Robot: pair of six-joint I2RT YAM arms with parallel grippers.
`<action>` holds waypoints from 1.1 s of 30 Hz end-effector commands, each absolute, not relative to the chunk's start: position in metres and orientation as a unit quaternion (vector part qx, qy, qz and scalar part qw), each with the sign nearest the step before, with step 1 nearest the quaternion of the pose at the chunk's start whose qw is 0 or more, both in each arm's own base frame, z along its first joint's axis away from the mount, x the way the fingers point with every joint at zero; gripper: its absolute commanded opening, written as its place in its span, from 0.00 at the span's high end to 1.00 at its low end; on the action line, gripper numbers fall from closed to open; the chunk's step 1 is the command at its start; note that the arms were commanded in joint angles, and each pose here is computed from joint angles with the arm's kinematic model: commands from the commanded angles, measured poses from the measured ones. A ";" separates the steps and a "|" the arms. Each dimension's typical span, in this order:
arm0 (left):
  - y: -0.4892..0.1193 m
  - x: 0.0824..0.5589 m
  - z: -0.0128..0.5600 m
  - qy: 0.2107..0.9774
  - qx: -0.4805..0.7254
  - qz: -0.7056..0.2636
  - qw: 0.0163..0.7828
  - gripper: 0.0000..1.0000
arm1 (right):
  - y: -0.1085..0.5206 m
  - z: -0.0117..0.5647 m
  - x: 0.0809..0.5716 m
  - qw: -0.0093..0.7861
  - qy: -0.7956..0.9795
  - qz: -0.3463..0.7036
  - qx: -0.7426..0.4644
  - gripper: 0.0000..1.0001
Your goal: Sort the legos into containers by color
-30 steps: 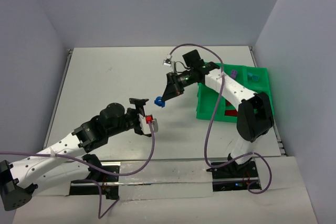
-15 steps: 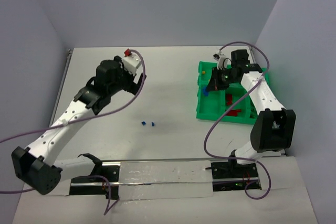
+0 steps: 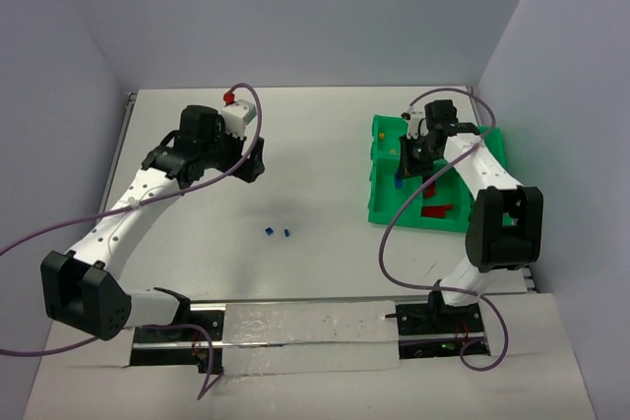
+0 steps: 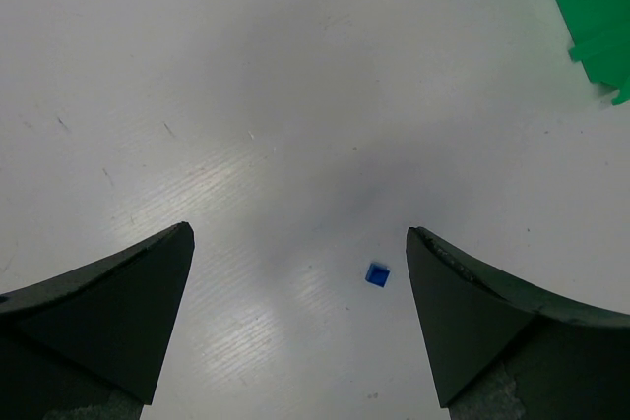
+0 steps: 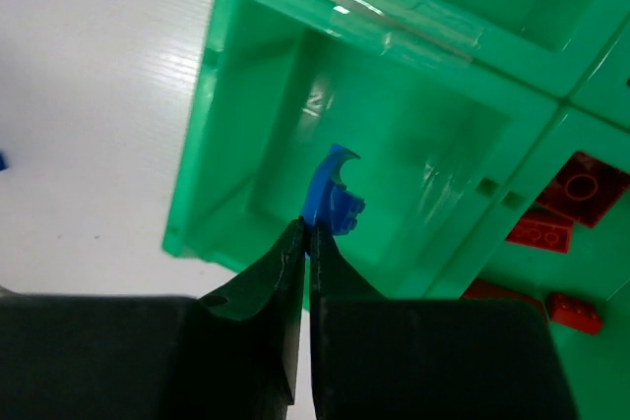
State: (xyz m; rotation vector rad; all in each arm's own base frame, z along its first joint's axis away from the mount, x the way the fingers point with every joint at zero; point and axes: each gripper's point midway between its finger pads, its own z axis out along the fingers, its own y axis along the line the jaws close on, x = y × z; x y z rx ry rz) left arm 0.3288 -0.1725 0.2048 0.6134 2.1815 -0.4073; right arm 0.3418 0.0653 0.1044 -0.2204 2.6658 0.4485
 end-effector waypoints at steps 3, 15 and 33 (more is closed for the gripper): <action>-0.169 0.318 0.183 0.885 0.213 -0.197 0.364 0.01 | 0.070 0.094 0.356 0.217 0.961 0.144 -0.088 0.75; -0.152 0.319 0.179 0.888 0.178 -0.213 0.367 0.01 | 0.118 0.162 0.349 0.300 0.921 0.182 -0.169 0.41; -0.123 0.338 0.185 0.893 0.085 -0.218 0.385 0.05 | 0.341 0.093 0.224 0.147 0.872 0.246 -0.397 0.48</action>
